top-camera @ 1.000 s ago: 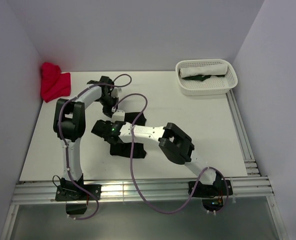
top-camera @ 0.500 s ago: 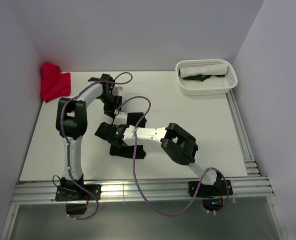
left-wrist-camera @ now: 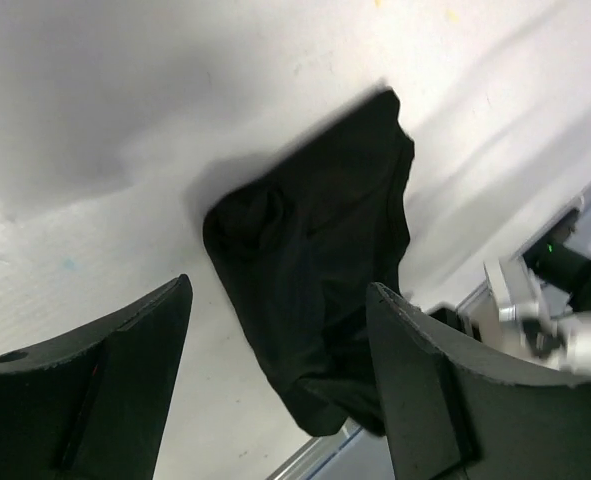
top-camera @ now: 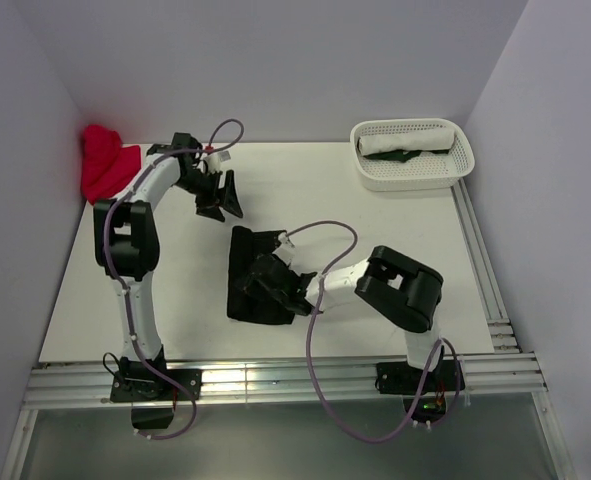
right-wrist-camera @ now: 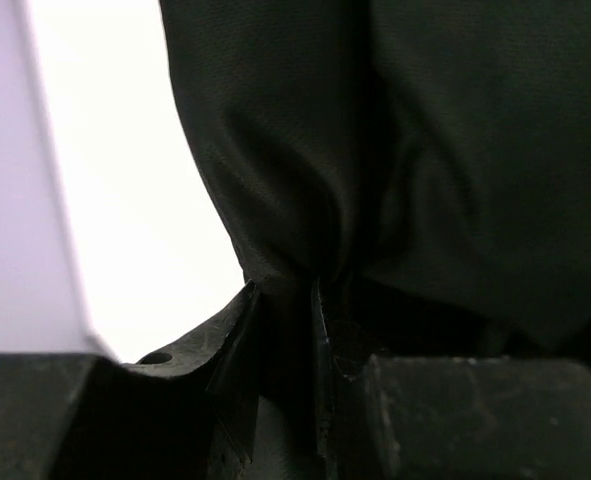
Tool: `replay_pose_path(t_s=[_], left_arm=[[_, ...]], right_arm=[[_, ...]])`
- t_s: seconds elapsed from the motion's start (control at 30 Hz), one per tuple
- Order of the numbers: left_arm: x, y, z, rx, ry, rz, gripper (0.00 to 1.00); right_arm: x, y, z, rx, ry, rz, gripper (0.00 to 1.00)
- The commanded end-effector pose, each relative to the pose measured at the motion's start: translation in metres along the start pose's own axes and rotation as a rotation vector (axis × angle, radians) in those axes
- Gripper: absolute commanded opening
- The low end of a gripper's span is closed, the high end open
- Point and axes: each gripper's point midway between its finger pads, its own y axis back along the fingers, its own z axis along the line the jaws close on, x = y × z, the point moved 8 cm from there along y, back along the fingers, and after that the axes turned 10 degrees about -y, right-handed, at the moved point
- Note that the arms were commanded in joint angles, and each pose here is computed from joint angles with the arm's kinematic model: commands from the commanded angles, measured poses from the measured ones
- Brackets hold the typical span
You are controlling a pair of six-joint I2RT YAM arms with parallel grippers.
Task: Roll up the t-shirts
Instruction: Roll the tshirt
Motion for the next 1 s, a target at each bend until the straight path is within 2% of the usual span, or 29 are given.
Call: replay_pose_path(t_s=[0.0,0.1,0.3,0.47,0.5,0.53,0.6,0.63,0.67,0.7,0.73,0.77,0.8,0.87,0.93,0.97], left_arm=[[0.015,0.011,-0.012,0.127,-0.072,-0.023,0.75],[0.031,0.003,-0.006,0.188,-0.063,-0.026,0.75],[0.063,-0.027,0.004,0.312,-0.007,-0.02,0.74],[0.081,-0.051,0.015,0.329,0.083,-0.004,0.66],[0.081,-0.052,0.016,0.327,0.096,-0.003,0.63],[0.081,-0.055,0.017,0.326,0.103,-0.001,0.55],[0.078,-0.054,0.017,0.318,0.109,-0.002,0.48],[0.076,-0.052,0.017,0.292,0.103,-0.003,0.39],[0.074,-0.051,0.016,0.275,0.096,-0.004,0.35],[0.073,-0.05,0.013,0.251,0.084,0.003,0.31],[0.071,-0.048,0.012,0.202,0.071,0.005,0.23],[0.07,-0.048,0.009,0.17,0.061,0.012,0.2],[0.07,-0.047,0.009,0.136,0.064,0.017,0.16],[0.066,-0.043,0.009,0.05,0.045,0.016,0.07],[0.066,-0.04,0.006,-0.002,0.038,0.029,0.0],[0.065,-0.04,0.006,-0.043,0.029,0.038,0.0]], right_arm=[[0.001,0.005,0.0,-0.173,-0.149,0.088,0.13],[0.0,0.005,-0.021,-0.226,-0.23,0.111,0.13],[0.0,0.001,-0.032,-0.312,-0.325,0.151,0.12],[0.0,0.001,-0.035,-0.365,-0.367,0.165,0.12],[0.0,0.001,-0.037,-0.36,-0.365,0.165,0.12],[0.0,0.0,-0.037,-0.357,-0.364,0.163,0.14],[0.0,-0.001,-0.034,-0.323,-0.33,0.159,0.2],[-0.001,-0.002,-0.032,-0.3,-0.317,0.146,0.32],[0.0,-0.006,-0.042,-0.213,-0.269,0.141,0.39],[-0.005,-0.004,-0.026,-0.219,-0.251,0.121,0.45],[-0.006,-0.005,-0.025,-0.182,-0.227,0.094,0.54],[-0.004,-0.005,-0.035,-0.076,-0.172,0.081,0.57],[-0.008,-0.004,-0.019,-0.082,-0.156,0.064,0.58],[-0.008,-0.002,-0.026,0.036,-0.096,0.034,0.61],[-0.01,0.001,-0.013,0.065,-0.07,0.01,0.63],[-0.011,0.003,-0.019,0.137,-0.033,-0.01,0.63]])
